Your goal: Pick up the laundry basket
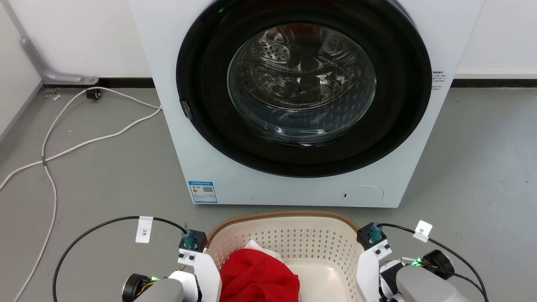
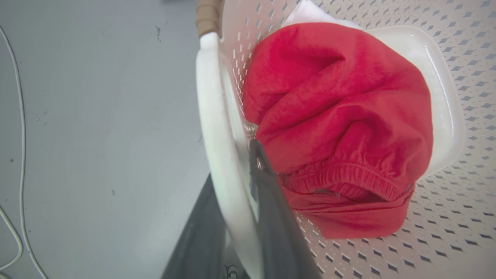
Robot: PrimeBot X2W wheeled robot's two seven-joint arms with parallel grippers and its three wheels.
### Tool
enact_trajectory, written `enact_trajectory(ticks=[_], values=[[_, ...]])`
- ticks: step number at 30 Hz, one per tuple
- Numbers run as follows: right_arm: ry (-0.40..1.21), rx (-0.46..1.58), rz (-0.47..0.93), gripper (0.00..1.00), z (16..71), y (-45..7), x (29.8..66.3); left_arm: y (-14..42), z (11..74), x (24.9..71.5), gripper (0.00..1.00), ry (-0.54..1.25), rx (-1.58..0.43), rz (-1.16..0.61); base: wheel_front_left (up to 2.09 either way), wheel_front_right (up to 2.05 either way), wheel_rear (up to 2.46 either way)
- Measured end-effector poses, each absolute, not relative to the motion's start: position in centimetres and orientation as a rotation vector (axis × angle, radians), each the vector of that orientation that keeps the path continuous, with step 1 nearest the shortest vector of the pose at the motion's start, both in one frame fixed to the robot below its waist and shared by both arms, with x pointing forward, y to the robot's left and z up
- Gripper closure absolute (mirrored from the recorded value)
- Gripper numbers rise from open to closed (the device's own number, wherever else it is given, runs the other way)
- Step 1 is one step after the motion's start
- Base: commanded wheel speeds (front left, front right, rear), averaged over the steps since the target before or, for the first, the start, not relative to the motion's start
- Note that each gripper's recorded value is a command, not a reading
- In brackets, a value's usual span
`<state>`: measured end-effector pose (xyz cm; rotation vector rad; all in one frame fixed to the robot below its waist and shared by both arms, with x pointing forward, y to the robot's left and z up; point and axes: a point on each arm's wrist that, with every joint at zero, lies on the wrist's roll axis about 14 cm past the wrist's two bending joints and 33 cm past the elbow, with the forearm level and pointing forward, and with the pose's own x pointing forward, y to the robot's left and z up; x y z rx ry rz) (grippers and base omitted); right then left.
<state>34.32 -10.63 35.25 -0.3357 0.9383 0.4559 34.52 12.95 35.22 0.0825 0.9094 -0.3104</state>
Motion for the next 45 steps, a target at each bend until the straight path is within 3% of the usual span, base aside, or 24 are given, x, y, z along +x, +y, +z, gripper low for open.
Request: enact_trajectory(ticks=[45], values=[[0.978,-0.33,0.462,1.0,34.31,-10.86,33.56,12.74,34.75,34.35,1.0,0.914,0.085,-0.326,0.0,0.0,0.0]])
